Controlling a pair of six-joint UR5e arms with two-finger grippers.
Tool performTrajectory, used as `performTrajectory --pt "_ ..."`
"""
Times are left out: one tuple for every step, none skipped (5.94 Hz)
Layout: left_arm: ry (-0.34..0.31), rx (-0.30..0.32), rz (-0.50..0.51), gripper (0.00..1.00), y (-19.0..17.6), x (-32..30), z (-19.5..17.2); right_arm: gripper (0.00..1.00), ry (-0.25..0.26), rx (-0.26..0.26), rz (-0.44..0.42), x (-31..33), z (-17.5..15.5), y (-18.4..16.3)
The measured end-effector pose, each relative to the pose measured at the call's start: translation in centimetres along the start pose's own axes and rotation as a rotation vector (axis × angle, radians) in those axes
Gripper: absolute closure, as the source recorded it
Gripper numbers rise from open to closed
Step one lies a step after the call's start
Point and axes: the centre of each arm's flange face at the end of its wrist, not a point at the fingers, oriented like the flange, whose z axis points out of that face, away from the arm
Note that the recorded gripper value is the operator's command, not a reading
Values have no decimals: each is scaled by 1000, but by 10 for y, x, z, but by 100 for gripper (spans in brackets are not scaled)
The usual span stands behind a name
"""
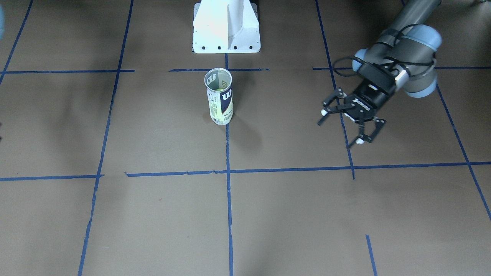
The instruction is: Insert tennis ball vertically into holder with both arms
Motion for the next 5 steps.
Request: performTrajectory --pt "-71 -124 -32 1 20 -41 -17 0 14 -6 21 40 0 -11" --pt "-170 -249 -82 0 38 -80 -32 0 22 -9 36 61 0 -14" --pt "-279 -362 -140 0 56 -120 -53 0 27 -23 7 76 12 -18" --pt "-362 -468 -213 0 69 -160 -82 0 20 -45 -59 95 35 -19" --pt "-392 -565 -327 0 71 -200 -117 0 -3 -66 -125 117 56 -11"
